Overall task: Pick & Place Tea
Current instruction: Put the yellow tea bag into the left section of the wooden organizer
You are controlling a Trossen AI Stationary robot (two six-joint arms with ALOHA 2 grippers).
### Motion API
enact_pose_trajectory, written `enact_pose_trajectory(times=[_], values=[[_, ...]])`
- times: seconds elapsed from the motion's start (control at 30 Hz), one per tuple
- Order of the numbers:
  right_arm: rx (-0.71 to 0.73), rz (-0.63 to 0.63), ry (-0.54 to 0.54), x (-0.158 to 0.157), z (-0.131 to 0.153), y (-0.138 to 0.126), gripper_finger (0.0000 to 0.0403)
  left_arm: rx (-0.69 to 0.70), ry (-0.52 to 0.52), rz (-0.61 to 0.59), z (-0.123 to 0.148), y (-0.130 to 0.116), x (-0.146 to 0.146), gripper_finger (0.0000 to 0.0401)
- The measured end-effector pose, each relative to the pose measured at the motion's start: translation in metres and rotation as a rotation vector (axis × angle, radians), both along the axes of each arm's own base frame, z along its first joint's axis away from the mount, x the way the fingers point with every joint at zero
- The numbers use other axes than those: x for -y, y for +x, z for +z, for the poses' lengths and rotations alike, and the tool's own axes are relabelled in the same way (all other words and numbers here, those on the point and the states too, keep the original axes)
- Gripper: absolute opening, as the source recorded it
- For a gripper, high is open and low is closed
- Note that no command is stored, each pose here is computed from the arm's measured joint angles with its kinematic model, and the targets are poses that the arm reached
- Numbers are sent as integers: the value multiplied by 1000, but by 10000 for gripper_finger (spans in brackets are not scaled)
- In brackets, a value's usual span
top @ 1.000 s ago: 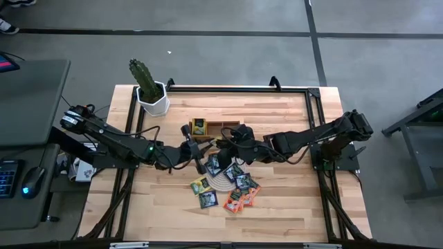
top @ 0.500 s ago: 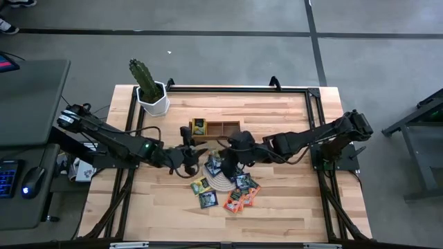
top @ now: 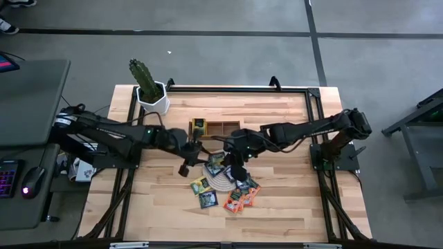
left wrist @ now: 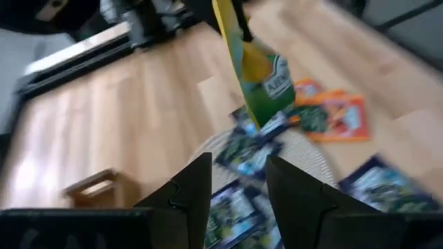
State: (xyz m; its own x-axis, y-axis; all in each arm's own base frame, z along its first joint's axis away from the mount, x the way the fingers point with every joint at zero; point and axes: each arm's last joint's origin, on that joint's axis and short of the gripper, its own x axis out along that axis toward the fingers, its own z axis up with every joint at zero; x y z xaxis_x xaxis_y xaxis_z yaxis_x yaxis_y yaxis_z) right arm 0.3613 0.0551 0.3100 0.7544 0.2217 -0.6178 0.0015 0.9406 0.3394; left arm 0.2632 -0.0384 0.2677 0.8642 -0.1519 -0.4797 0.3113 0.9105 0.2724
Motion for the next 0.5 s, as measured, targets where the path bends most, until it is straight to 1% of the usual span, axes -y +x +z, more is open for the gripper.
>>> enact_pose_trajectory(times=[0.13,0.23,0.3,0.4,0.5], values=[[-15,27,-20,4,-2,-1,0,53,-130,-49,7,4,-10,133],[-31,33,-38,7,-3,-2,0,113,-211,-60,14,7,-14,133],[-36,32,-55,8,-4,-2,0,147,-237,-57,17,8,-14,133],[-30,31,-75,11,-4,-2,0,158,-240,-38,18,9,-14,133],[-28,32,-81,14,-4,-1,0,163,-262,27,19,10,-16,133]])
